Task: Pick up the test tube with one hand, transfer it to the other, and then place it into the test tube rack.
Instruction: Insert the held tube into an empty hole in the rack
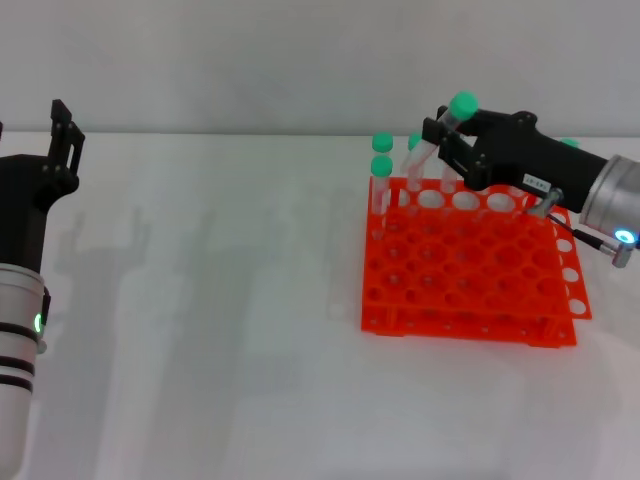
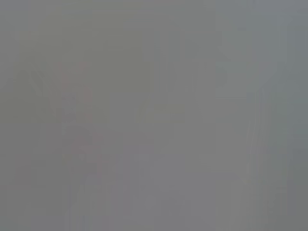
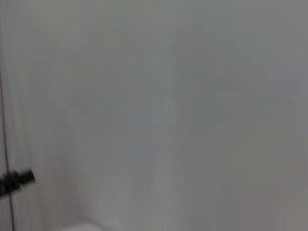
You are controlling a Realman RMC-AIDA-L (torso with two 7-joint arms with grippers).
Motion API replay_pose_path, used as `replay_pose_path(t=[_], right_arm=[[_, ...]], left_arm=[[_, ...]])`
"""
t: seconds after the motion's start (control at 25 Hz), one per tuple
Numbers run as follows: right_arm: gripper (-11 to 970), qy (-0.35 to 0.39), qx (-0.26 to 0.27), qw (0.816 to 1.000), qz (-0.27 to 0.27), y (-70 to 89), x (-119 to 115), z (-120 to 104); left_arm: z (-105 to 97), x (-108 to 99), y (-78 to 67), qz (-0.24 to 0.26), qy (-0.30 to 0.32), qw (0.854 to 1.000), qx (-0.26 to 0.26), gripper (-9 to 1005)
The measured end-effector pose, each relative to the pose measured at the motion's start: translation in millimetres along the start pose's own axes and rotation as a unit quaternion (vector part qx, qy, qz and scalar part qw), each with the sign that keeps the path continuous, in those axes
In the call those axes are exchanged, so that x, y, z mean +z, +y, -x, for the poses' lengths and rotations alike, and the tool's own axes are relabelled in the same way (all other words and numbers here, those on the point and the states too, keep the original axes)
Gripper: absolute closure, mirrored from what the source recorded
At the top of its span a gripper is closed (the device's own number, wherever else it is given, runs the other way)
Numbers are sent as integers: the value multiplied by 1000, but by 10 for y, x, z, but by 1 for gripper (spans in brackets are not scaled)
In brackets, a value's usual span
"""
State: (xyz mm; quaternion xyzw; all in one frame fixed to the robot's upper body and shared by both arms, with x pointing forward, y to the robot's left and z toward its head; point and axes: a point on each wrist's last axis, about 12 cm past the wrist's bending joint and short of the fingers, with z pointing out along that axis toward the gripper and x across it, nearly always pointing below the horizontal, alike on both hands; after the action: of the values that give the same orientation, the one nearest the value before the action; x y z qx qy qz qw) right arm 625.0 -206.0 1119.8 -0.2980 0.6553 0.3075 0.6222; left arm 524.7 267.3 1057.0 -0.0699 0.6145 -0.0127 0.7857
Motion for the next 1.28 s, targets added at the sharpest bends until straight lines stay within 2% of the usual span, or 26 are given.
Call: replay_pose_path(t=[0.16,0.32,0.84,1.28], right_arm=[[768,37,-11,999,-19,-33,86,-45],[768,42,-14,999,-24,-48,93,-49],[768,60,-7,997,-55,-147,-59,-139],[768,78,-5,996,-35,-56,-49,-215]], left_arm=[[-18,7,26,-1,4,1000,11,243],[-32,20,37,-3,7,1000,18,243],[-38,44,50,-3,9,1000,23,243],[-64,108,22,-10,18,999,28,242]])
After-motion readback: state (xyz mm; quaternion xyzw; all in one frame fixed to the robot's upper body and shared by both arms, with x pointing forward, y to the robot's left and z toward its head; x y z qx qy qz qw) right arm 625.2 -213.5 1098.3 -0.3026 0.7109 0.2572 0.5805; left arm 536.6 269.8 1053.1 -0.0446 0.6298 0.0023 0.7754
